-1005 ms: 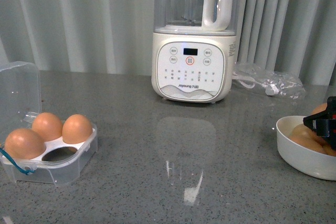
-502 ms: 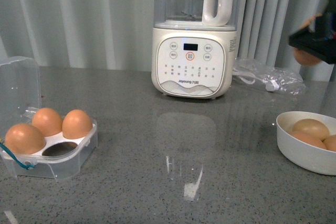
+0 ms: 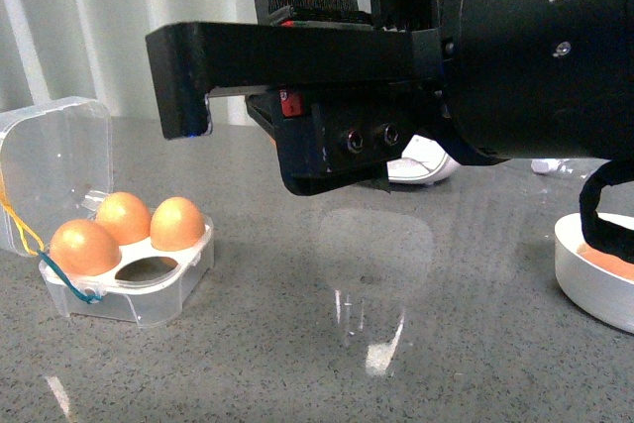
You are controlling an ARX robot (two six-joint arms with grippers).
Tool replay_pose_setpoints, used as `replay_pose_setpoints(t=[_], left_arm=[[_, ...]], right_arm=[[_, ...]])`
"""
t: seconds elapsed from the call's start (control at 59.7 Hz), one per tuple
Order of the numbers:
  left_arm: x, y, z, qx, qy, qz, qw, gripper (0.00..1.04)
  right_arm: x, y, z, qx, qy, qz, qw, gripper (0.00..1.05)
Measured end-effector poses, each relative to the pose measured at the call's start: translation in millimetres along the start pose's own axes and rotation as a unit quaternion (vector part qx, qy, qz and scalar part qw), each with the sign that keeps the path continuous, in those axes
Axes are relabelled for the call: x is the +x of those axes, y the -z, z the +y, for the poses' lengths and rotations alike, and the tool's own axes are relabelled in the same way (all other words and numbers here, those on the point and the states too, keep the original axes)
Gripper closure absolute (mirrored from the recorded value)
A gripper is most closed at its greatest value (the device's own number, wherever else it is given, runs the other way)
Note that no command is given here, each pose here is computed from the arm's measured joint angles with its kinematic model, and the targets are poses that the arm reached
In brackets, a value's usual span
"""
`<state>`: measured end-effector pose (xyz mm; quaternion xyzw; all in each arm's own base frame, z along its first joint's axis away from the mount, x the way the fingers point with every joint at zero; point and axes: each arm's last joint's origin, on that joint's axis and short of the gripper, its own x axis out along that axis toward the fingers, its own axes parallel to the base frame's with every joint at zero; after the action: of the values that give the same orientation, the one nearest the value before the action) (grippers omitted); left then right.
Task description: Put egg into box
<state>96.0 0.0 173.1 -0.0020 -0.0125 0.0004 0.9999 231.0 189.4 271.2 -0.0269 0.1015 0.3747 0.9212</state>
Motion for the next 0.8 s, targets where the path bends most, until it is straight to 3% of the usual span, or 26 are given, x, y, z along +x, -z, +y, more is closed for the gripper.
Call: replay_pose_setpoints(t=[0.268, 0.569, 0.804], left_arm=[[0, 0, 0, 0.0, 0.0, 0.0, 1.0, 0.07], [0, 0, 0, 0.0, 0.0, 0.0, 1.0, 0.07], [0, 0, 0, 0.0, 0.0, 0.0, 1.0, 0.07]], right_arm=[[0, 6, -8, 0.004, 0.007, 0.005, 1.0, 0.61], [-15, 14, -54, 0.023, 0.063, 0.008, 0.998, 0.61], [-4, 16, -78, 0.037, 0.041, -0.005, 0.998, 0.62]])
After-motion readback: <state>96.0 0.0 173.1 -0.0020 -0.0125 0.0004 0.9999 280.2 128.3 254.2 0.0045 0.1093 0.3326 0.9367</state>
